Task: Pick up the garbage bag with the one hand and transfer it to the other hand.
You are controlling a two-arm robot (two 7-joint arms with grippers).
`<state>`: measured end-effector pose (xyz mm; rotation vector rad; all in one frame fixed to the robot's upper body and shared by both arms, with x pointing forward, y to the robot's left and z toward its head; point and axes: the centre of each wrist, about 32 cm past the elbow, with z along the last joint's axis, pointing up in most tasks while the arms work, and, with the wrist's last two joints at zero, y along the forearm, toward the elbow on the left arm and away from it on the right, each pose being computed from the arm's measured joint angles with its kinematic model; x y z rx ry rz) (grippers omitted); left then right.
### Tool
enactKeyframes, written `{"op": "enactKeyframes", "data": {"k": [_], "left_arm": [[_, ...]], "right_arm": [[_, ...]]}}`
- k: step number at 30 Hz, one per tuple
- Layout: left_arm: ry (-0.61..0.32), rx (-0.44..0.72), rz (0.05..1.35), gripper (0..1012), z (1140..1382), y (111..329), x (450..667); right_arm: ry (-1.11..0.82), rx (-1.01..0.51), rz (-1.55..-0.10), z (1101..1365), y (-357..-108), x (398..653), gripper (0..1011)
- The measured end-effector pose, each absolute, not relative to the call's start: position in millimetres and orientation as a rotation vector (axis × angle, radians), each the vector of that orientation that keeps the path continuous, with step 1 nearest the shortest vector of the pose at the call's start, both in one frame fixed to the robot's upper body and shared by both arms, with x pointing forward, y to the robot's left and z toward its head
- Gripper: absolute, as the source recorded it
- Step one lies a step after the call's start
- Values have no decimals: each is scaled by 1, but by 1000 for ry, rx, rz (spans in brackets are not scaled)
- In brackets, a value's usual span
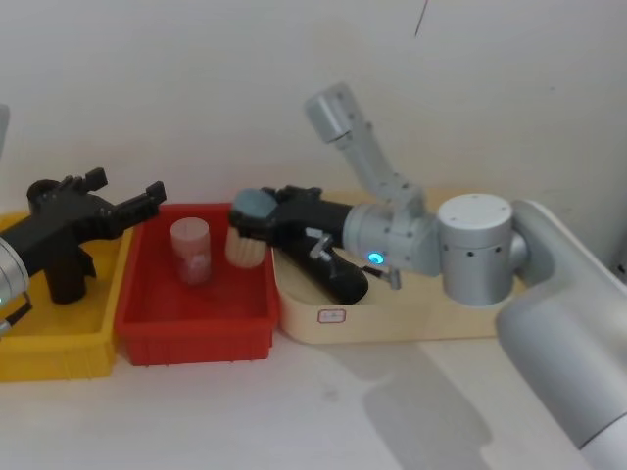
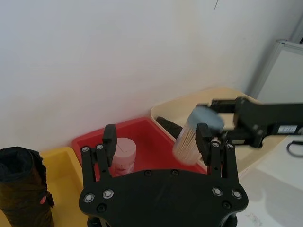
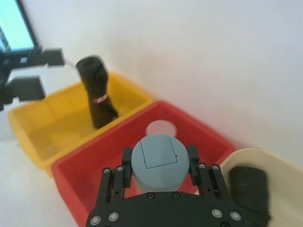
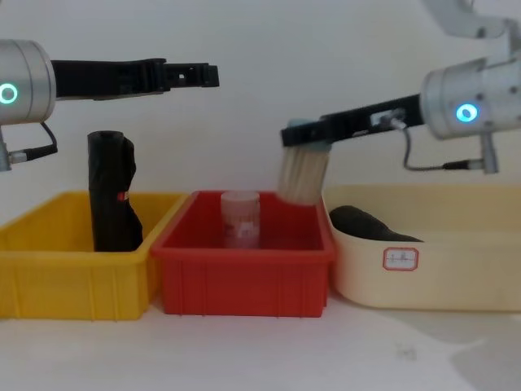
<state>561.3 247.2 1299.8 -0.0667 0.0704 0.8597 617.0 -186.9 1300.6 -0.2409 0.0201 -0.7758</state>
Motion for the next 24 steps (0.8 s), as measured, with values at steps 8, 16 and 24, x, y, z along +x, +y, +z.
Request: {"op": "enactKeyframes", "data": {"k": [8,16,24], "left_arm": [[70,-67,860,1001,1300,247,561],[70,-67,860,1001,1300,247,561],[70,-67,860,1001,1300,247,561]], "right_arm": [[33,-175,-837,1307,-215,609,666],[42,-133,-901,1301,-239,599,710],[9,-99,-948,1291,-246,594,941]]}}
